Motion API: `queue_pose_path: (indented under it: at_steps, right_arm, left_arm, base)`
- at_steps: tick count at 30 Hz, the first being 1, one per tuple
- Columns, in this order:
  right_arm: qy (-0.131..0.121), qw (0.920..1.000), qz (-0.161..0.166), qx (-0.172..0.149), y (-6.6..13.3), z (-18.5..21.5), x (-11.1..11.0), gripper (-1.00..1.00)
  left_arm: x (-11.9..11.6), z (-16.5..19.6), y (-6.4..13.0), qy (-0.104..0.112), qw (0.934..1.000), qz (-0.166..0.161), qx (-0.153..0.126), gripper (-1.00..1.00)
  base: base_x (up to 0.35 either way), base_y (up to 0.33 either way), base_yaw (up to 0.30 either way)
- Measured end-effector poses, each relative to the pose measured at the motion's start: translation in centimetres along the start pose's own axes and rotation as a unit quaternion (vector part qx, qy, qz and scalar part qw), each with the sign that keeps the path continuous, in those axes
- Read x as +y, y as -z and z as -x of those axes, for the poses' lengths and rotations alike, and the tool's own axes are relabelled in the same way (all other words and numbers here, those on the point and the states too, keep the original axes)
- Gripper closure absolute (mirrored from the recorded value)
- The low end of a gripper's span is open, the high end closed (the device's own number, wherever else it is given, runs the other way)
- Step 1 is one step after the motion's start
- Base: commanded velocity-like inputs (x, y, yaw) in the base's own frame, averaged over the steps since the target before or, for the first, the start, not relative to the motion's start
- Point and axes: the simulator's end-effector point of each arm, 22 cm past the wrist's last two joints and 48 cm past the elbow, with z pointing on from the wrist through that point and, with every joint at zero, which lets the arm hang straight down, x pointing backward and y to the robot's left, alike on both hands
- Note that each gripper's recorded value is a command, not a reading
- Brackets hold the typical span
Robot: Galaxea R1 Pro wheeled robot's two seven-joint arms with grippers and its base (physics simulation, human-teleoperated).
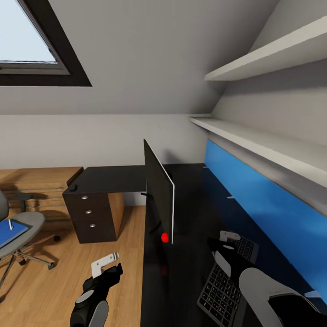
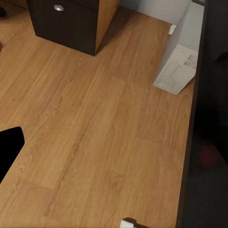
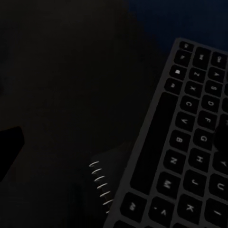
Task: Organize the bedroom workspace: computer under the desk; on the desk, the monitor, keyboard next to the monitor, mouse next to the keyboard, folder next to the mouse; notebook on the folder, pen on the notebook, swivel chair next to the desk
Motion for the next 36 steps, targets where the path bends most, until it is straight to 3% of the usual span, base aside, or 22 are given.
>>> queue_pose_path:
  at_steps: [30, 36]
  right_arm:
    - [0.002, 1.0, -0.003, 0.006, -2.7, -3.1, 0.1, -1.0]
    - [0.008, 0.9989, -0.045, 0.004, -2.6, -3.1, -1.4, -1.0]
  left_arm:
    - [0.3, -2.6, -2.8, -0.001, 1.0, 0.001, 0.001, -1.0]
    - [0.4, -2.7, -2.9, -0.001, 1.0, 0.001, 0.001, -1.0]
  base:
    - [0.0, 0.0, 0.0]
    - [0.0, 0.0, 0.0]
